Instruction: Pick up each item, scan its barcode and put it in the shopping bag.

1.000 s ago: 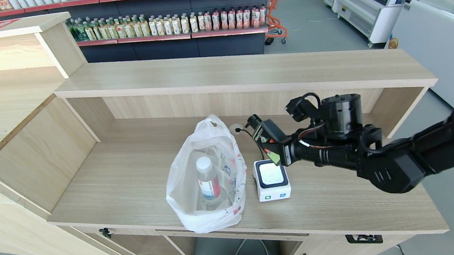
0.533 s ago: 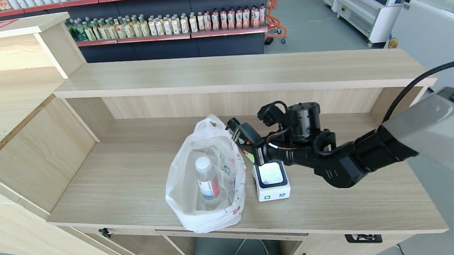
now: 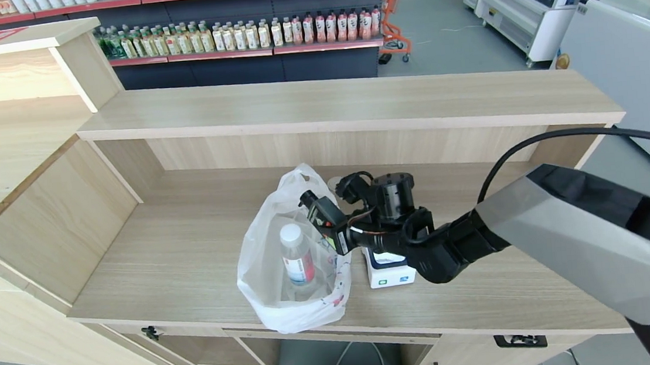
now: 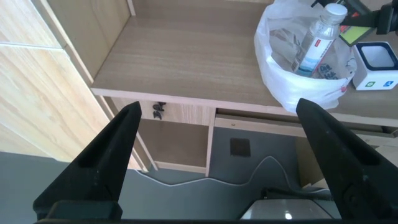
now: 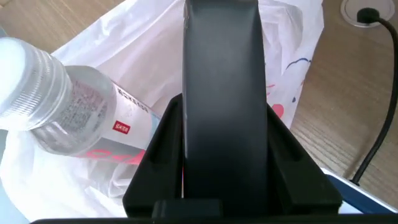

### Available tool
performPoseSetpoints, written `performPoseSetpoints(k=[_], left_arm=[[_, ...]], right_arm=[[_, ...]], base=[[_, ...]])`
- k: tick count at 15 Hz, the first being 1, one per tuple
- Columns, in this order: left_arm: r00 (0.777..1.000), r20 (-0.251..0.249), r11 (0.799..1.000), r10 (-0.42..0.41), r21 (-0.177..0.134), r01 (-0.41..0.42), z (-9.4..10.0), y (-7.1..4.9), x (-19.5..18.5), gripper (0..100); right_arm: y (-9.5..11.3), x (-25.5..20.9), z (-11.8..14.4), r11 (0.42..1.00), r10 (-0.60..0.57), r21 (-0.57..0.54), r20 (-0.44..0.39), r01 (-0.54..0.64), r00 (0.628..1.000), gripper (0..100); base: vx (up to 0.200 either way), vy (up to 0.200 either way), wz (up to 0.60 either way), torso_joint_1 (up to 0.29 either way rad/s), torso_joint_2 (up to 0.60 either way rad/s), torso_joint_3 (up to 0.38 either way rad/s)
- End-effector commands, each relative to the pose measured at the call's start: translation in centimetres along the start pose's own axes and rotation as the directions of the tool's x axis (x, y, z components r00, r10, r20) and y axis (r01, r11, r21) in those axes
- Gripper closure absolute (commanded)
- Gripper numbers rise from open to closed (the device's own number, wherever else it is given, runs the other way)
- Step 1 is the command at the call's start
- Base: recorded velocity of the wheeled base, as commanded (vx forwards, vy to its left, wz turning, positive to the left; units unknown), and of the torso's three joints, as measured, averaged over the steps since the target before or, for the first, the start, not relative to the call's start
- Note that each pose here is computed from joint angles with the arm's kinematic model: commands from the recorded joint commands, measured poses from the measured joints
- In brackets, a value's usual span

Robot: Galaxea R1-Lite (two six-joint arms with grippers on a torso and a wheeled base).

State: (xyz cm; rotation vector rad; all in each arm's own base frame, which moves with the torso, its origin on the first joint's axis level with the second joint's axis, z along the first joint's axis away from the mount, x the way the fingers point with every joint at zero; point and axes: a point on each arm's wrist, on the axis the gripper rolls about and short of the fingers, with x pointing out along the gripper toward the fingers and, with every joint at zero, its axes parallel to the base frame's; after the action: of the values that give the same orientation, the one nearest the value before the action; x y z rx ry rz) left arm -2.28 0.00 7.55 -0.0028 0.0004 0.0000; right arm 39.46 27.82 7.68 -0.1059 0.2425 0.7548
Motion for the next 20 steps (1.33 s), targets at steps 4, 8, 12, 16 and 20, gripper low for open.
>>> performPoseSetpoints(k=[4, 8, 12, 16, 20], left_arm=[[1.000, 0.002, 1.000, 0.000, 0.000, 0.000, 0.0, 0.0, 0.0, 0], [1.000, -0.001, 1.000, 0.000, 0.000, 0.000, 0.0, 0.0, 0.0, 0], [1.000, -0.001, 1.000, 0.000, 0.000, 0.000, 0.0, 0.0, 0.0, 0], [1.000, -0.001, 1.000, 0.000, 0.000, 0.000, 0.0, 0.0, 0.0, 0], [1.000, -0.001, 1.000, 0.000, 0.000, 0.000, 0.0, 0.0, 0.0, 0]], right_arm=[[-0.3, 2.6, -2.6, 1.000, 0.003, 0.001, -0.022, -0.003, 1.000, 100], [-0.4, 3.1, -3.4, 1.000, 0.000, 0.005, -0.033, 0.000, 0.999, 100], [-0.8, 3.3, -4.1, 1.000, -0.009, 0.008, -0.047, 0.010, 0.999, 100], [-1.4, 3.6, -4.2, 1.000, -0.019, 0.007, -0.038, 0.019, 0.999, 100], [-1.7, 3.6, -4.3, 1.000, -0.023, 0.011, -0.036, 0.023, 0.999, 0]], base=[[0.000, 0.000, 0.00, 0.000, 0.00, 0.000], [0.000, 0.000, 0.00, 0.000, 0.00, 0.000], [0.000, 0.000, 0.00, 0.000, 0.00, 0.000], [0.000, 0.000, 0.00, 0.000, 0.00, 0.000], [0.000, 0.000, 0.00, 0.000, 0.00, 0.000]])
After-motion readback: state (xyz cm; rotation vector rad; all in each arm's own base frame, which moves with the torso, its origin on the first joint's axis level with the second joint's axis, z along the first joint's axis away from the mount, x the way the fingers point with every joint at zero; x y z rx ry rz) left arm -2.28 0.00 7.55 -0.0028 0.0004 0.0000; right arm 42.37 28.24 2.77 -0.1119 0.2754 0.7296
